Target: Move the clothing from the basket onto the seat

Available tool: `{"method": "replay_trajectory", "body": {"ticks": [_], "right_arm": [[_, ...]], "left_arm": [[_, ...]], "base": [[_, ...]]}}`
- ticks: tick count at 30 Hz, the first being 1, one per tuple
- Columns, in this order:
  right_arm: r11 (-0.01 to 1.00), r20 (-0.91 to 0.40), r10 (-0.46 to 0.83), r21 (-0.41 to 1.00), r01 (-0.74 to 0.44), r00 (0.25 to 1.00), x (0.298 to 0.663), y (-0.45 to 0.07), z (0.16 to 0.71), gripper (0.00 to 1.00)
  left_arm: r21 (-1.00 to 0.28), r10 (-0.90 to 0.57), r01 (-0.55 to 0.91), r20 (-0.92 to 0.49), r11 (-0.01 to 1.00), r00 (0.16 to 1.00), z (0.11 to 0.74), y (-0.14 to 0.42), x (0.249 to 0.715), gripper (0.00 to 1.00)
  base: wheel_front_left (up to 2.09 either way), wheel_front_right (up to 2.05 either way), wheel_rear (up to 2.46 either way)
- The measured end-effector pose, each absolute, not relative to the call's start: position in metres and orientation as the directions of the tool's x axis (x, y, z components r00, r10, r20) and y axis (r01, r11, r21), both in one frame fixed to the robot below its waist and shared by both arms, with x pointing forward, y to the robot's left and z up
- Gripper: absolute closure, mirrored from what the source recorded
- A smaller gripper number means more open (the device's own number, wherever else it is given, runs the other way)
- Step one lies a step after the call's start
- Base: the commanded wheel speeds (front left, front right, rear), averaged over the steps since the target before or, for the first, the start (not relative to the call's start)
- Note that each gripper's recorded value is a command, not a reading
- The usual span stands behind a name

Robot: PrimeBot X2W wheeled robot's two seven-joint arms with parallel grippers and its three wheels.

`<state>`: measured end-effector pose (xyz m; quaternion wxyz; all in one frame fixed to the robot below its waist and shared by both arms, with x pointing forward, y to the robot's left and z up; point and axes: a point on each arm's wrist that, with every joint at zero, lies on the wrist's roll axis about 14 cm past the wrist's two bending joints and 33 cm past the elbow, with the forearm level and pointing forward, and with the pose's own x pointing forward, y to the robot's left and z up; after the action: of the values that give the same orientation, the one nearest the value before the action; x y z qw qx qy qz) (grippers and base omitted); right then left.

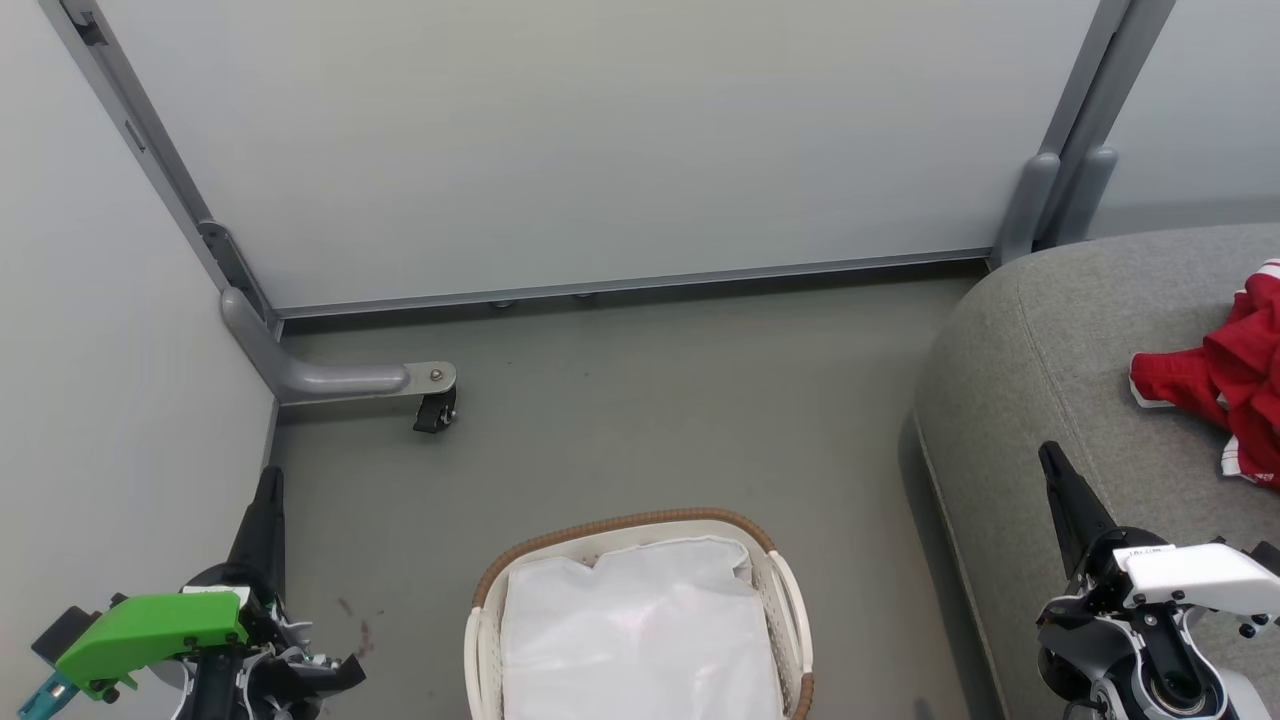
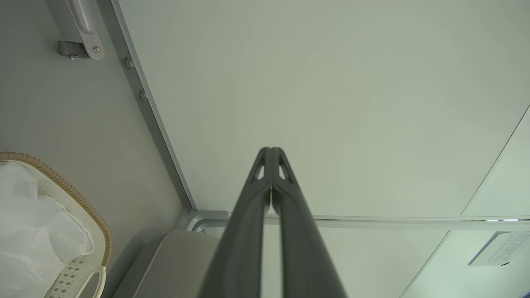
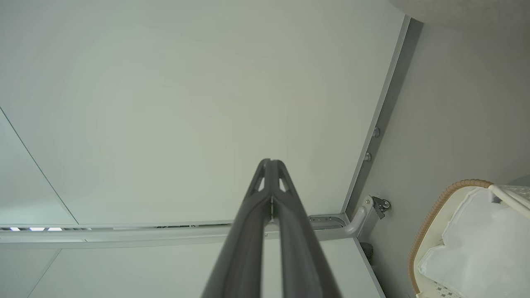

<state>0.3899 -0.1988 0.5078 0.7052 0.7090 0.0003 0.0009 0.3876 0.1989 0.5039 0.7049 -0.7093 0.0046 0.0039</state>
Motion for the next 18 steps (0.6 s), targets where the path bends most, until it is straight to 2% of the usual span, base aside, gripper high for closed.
{"method": "replay_trajectory", "body": {"ticks": [18], "right_arm": [[-0.005,0.001,0.002,1.000,-0.001,1.000,0.3899,-0.1988,0.5078,1.00]], "left_arm": [[-1.000,-0.001,-0.012,-0.012,-0.006,1.000,0.5040,0.1989,0.3876,1.00]], "base": [[0.00,0.00,0.00]]}}
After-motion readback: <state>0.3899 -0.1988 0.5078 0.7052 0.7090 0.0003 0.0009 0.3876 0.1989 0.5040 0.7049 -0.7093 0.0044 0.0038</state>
